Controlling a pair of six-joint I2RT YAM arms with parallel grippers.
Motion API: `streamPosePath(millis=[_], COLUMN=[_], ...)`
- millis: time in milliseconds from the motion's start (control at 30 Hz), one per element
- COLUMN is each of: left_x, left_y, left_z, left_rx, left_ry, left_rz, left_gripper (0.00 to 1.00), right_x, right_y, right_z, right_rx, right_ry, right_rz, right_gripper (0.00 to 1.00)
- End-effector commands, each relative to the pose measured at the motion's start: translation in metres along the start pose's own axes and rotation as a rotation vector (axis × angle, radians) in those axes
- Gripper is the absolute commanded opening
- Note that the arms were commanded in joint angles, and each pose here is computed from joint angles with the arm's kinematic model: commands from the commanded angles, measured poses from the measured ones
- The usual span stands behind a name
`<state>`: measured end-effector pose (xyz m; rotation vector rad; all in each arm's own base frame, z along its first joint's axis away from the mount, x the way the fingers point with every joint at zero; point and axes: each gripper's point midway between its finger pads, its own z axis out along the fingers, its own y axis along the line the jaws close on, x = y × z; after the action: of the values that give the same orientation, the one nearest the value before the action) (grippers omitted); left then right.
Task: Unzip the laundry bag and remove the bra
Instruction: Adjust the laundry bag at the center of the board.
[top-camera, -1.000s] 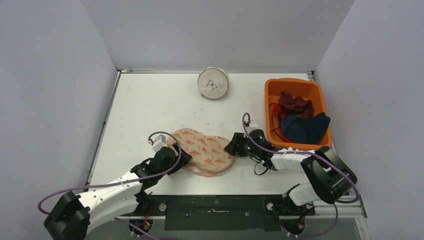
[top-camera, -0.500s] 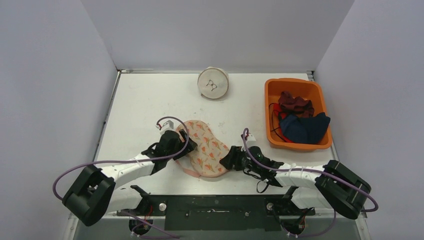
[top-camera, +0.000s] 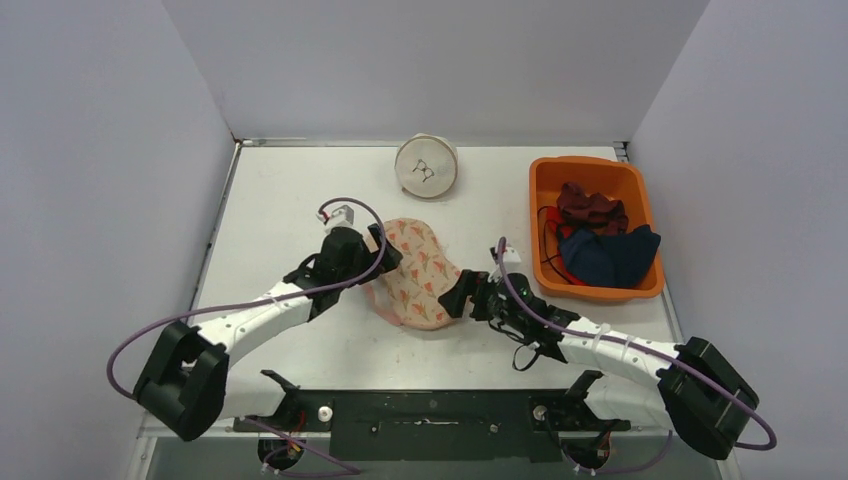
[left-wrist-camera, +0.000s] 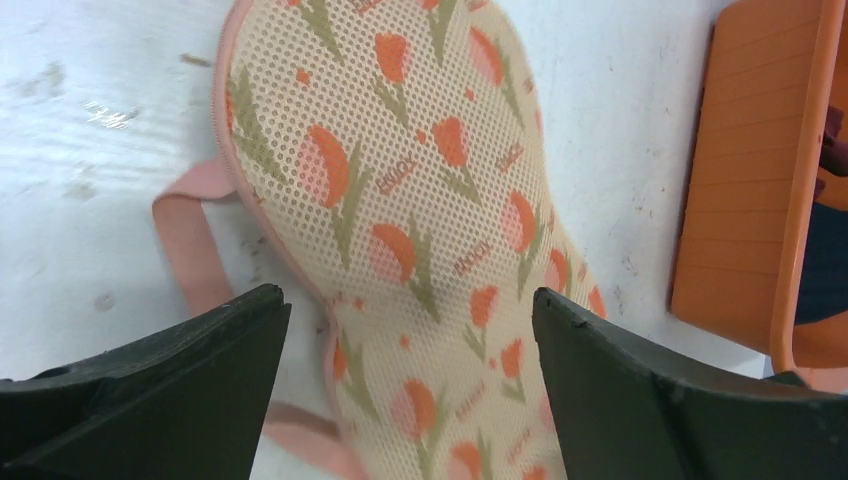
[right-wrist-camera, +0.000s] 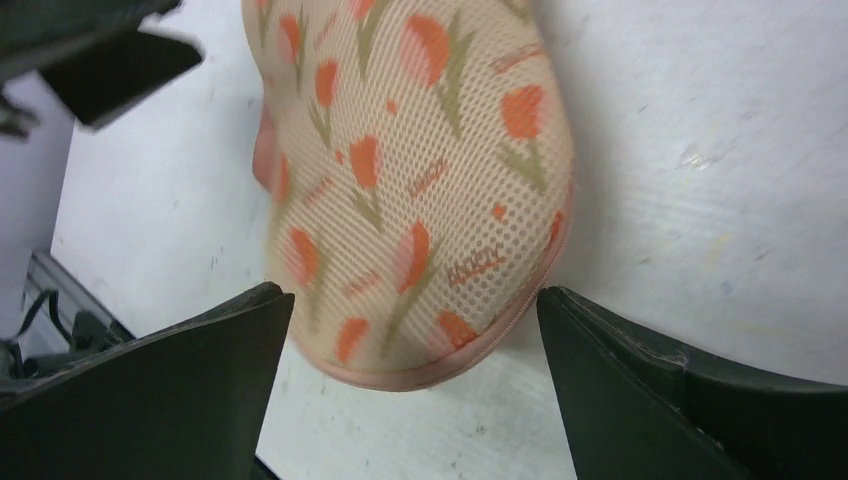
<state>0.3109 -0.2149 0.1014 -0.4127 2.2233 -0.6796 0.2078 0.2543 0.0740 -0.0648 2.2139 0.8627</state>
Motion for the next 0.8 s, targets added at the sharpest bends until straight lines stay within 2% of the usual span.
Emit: streamPosePath(millis=[0,133,233,400,500,767], left_x=[-0.024,-0.010,0.015,0.075,0.100,0.116], left_y=[0.013,0.018,0.005,-0.017,-0.023,-0.017], left_z=[-0.045,-0.083,-0.105,-0.114,-0.115,-0.118], left_rx=[-0.079,-0.064,0.024,0.182,0.213,0.186], left_ry=[-0.080,-0.081,-0.060,0.044,0.083,0.081], left_rz=[0.035,0.015,-0.037,-0.155,-0.167,-0.215], left_gripper=[0.99,0.96,0.96,0.99,1.00,1.00], right_x=[-0.041,-0.052,-0.053,-0.047,-0.039,0.006], right_y=[-0.006,-0.003,-0.004,-0.008,0.004,0.062], right_z=[-0.002,0.008,0.016,0.027,0.027,0.036], right_rx=[0.001,-0.015,-0.014,-0.024,-0.055,-0.194], right_ry=[-0.058,-0.065,-0.064,-0.074,-0.070,-0.013], right_rz=[-0.014,-0.012,0.009,0.067,0.083,0.113], right_gripper=[1.00,0.99,0.96,0.83,0.76,0.76])
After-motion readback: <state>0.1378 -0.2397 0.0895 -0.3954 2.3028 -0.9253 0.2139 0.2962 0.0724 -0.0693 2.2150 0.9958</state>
